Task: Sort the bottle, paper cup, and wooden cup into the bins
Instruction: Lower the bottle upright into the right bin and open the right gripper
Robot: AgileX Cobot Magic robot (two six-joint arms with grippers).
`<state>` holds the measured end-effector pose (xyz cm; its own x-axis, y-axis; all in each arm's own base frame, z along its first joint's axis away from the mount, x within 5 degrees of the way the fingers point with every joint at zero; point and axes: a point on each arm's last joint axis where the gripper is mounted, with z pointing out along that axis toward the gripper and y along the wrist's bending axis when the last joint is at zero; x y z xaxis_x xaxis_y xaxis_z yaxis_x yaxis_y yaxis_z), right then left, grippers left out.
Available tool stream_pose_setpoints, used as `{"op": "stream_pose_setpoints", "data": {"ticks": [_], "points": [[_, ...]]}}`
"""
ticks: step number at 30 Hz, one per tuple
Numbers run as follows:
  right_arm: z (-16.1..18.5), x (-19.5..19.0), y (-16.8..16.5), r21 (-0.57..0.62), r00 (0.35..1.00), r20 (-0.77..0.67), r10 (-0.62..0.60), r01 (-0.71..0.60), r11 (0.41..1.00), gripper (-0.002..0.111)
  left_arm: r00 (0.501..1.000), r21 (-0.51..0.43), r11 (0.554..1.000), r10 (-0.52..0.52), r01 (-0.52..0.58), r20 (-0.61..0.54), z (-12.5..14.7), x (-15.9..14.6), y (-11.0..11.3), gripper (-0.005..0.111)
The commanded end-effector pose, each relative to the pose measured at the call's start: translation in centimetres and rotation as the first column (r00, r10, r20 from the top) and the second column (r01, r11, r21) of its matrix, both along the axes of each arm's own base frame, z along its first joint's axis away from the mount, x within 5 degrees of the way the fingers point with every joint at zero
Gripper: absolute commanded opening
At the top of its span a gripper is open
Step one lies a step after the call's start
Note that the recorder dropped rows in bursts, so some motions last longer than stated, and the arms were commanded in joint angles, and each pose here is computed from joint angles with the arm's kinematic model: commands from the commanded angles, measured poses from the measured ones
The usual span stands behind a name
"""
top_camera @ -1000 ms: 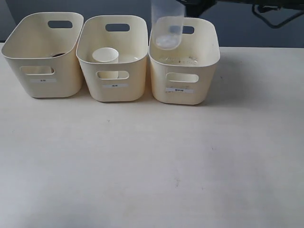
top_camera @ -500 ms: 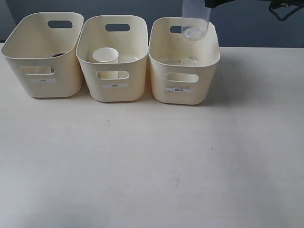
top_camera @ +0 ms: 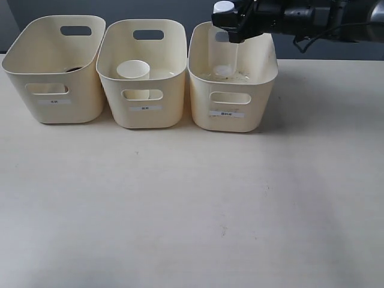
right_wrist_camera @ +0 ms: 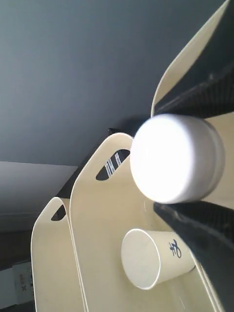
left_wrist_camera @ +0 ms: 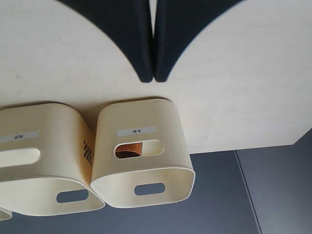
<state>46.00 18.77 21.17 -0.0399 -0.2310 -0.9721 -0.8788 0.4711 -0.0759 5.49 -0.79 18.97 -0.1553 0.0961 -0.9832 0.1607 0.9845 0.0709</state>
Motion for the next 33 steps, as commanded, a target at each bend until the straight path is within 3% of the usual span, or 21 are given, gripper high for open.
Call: {"op": "stream_pose_setpoints", "data": {"ticks": [1,8,10,12,14,21,26,33], "points": [[-1.2,0.5,0.1,0.010,1.000,-0.019,0.004,-0.004,1.000,-0.001,1.000,-0.008,1.000,-0.003,0.003,0.017,0.2,0.0,0.0,0.000],[-3.1,0.8,0.2,-0.002,0.998,-0.057,-0.001,0.001,1.000,0.001,1.000,-0.008,1.000,-0.003,0.003,0.017,0.2,0.0,0.0,0.000],[-3.1,0.8,0.2,0.000,0.998,-0.061,-0.003,0.003,1.000,0.008,1.000,-0.008,1.000,-0.003,0.003,0.017,0.2,0.0,0.0,0.000],[-3.2,0.9,0.1,0.001,0.997,-0.079,-0.021,0.021,1.000,0.027,1.000,-0.008,1.000,-0.003,0.003,0.017,0.2,0.0,0.0,0.000],[-3.3,1.0,0.0,-0.006,0.995,-0.093,-0.048,0.048,0.999,0.033,1.000,-0.008,1.000,-0.003,0.003,0.017,0.2,0.0,0.0,0.000],[-3.3,1.1,0.0,0.009,0.990,-0.124,-0.060,0.061,0.998,0.034,1.000,-0.008,1.000,-0.003,0.003,0.017,0.2,0.0,0.0,0.000],[-3.5,0.9,0.0,-0.005,0.987,-0.155,-0.053,0.053,0.999,0.051,1.000,-0.008,1.000,-0.003,0.003,0.017,0.2,0.0,0.0,0.000],[-3.7,0.8,0.0,-0.023,0.986,-0.163,-0.041,0.037,0.999,0.053,1.000,-0.008,1.000,-0.003,0.003,0.017,0.2,0.0,0.0,0.000]]}}
